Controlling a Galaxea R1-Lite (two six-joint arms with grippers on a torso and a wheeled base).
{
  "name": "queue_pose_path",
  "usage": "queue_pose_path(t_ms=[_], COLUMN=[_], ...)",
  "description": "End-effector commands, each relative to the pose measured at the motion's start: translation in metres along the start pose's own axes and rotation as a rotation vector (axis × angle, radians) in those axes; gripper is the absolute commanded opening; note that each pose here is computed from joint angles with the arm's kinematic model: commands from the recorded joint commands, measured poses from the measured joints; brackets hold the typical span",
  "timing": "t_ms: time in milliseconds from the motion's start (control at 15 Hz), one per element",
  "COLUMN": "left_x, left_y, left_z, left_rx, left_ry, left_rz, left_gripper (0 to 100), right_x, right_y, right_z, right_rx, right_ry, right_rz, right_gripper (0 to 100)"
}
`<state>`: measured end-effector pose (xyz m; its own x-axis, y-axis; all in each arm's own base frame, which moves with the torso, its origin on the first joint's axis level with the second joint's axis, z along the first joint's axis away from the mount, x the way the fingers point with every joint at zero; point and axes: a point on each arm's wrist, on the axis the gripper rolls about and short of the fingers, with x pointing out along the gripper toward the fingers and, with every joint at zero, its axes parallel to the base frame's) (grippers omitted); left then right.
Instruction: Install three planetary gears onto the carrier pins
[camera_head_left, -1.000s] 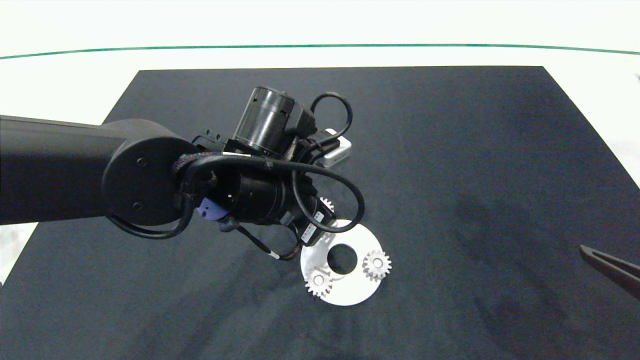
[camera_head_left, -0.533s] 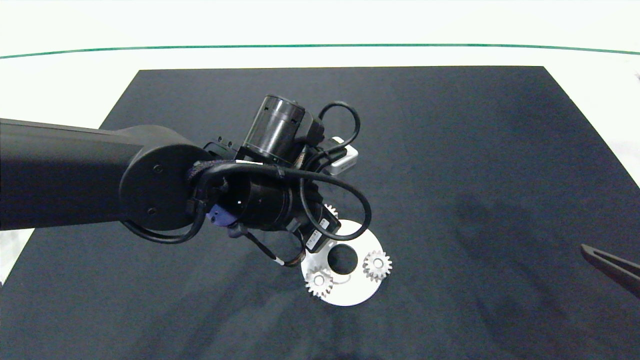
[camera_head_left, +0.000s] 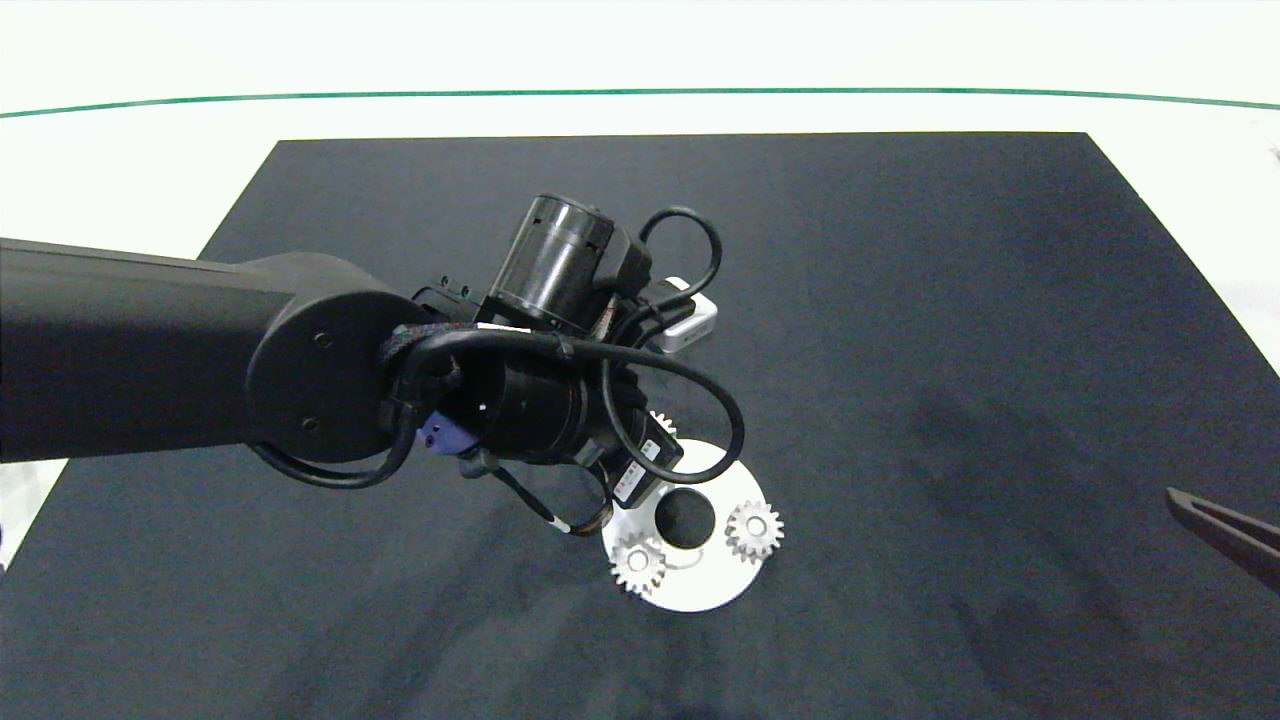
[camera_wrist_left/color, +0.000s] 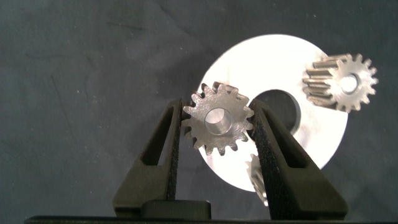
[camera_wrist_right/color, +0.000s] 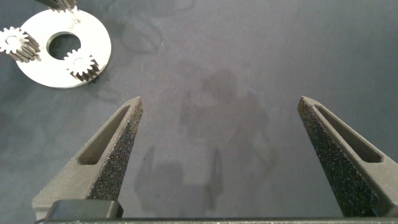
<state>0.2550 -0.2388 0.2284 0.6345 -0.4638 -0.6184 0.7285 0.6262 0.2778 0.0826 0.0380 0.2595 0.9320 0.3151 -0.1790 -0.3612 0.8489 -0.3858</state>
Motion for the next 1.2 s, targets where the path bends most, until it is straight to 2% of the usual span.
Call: queue_pose_path(t_ms=[67,733,867,933,1200], left_x=[0.0051,0.0135,0.0145,0.0142,0.011], left_y=[-0.0049,-0.008,-0.0083,-0.0084,-0.0088], left_z=[0.0008,0.0077,0.0048,0.0043,0.0037], left_rx=[0.011,0.016,0.016,0.013,-0.002], left_ry=[0.007,-0.009,0.001,0.003,0.0], left_rz=[-0.011,-0.015,-0.017,-0.018,-0.018], left_gripper=[16,16,16,100,100], right_x=[-0.0002,0.0014,0.0014,0.0014,0.001], right_y=[0.0,0.0003,0.0003,0.0003,0.0002], right_z=[0.0,-0.0002,-0.0002,-0.0002,-0.0001], right_rx=[-0.002,-0.003,-0.003,-0.003,-0.003], right_ry=[-0.001,0.005,0.005,0.005,0.004], right_rz=[0.0,0.002,0.002,0.002,0.001], right_gripper=[100,100,100,100,100])
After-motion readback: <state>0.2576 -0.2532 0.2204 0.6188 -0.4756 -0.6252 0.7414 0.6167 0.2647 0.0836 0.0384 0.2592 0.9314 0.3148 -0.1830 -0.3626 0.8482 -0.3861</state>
